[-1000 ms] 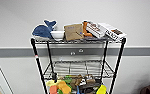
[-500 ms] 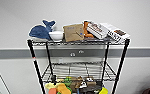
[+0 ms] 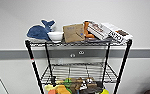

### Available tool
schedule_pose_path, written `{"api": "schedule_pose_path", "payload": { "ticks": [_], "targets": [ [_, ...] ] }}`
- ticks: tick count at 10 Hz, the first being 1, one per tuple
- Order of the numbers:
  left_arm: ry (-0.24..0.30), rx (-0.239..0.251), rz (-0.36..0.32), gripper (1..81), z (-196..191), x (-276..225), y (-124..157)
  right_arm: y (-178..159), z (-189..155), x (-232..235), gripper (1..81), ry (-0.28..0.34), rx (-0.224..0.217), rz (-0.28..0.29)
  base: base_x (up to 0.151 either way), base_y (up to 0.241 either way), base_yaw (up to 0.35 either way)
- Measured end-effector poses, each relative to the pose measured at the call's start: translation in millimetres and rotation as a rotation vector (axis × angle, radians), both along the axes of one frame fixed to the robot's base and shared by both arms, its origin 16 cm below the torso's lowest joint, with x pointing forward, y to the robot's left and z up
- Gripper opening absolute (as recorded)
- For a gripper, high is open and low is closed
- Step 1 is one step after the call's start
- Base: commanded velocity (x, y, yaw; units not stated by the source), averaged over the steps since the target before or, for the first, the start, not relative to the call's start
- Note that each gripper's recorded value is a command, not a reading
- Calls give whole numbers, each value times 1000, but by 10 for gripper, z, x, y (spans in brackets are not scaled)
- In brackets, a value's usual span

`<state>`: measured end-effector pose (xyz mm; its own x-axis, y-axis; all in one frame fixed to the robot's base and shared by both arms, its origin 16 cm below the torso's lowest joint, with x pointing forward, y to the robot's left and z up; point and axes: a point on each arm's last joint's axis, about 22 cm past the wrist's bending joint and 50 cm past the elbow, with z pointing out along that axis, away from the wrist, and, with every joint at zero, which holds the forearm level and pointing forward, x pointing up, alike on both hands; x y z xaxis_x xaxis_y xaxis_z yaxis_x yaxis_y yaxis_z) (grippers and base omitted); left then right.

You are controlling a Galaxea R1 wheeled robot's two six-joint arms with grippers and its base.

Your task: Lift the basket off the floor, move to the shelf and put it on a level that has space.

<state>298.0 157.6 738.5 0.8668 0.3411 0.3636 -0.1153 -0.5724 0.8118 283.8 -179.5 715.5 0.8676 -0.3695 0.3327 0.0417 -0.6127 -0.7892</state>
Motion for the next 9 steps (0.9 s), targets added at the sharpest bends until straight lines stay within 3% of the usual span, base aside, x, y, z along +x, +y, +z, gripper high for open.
{"api": "schedule_pose_path", "payload": {
  "ticks": [5,9],
  "targets": [
    [-1,0,-11,10,21,-71,4,48,110,-71,10,-8,15,20,0,0,0],
    [-48,-59,-38,10,425,-162,-79,40,493,-59,10,-49,47,48,0,0,0]
  ]
}}
